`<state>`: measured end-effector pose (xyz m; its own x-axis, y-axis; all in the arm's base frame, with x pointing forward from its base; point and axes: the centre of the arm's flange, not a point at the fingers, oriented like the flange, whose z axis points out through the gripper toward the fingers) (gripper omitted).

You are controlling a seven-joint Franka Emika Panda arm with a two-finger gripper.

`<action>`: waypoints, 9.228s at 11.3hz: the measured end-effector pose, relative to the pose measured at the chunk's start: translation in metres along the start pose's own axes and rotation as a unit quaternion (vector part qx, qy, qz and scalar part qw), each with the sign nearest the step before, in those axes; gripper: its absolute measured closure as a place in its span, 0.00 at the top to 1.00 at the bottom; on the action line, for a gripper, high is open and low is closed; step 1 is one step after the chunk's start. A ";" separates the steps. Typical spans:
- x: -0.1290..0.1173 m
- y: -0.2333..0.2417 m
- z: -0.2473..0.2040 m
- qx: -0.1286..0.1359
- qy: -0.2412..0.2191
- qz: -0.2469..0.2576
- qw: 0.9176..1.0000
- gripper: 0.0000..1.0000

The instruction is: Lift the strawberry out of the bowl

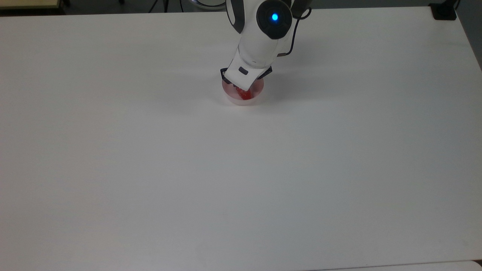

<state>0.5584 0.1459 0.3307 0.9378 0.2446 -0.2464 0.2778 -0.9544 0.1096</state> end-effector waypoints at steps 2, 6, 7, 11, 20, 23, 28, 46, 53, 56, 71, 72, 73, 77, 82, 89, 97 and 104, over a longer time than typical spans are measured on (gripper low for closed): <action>0.004 0.004 -0.027 0.009 0.026 0.010 1.000 0.21; 0.003 0.026 -0.072 0.025 0.046 0.034 0.998 0.21; 0.003 0.027 -0.069 0.026 0.044 0.035 0.998 0.24; 0.007 0.019 -0.035 0.021 0.012 0.017 1.000 0.63; 0.011 0.004 0.020 -0.020 -0.007 -0.027 0.999 0.74; 0.011 0.005 0.016 -0.020 -0.002 -0.026 0.999 0.77; 0.008 0.017 -0.056 -0.005 0.038 0.010 0.999 0.81; 0.022 -0.003 0.018 0.053 0.067 0.328 0.941 0.61; 0.021 0.000 0.006 0.059 0.082 0.329 0.939 0.21; 0.015 0.001 0.003 0.053 0.068 0.315 0.945 0.24; 0.003 -0.017 0.020 0.057 0.019 0.298 0.953 0.54; 0.002 -0.018 0.020 0.059 0.019 0.300 0.952 0.38; 0.002 -0.018 0.020 0.059 0.018 0.300 0.952 0.37; 0.000 -0.013 0.004 0.076 0.028 0.310 0.947 0.32; -0.008 0.006 -0.037 0.100 0.035 0.321 0.941 0.32; -0.027 0.003 -0.020 0.086 -0.032 0.085 0.992 1.00; -0.018 -0.008 0.009 0.084 -0.010 0.075 0.994 0.96; -0.015 -0.023 0.028 0.082 -0.003 0.065 0.994 0.58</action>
<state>0.5317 0.1594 0.3054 0.9620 0.1164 -0.2470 0.1156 -0.9931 -0.0181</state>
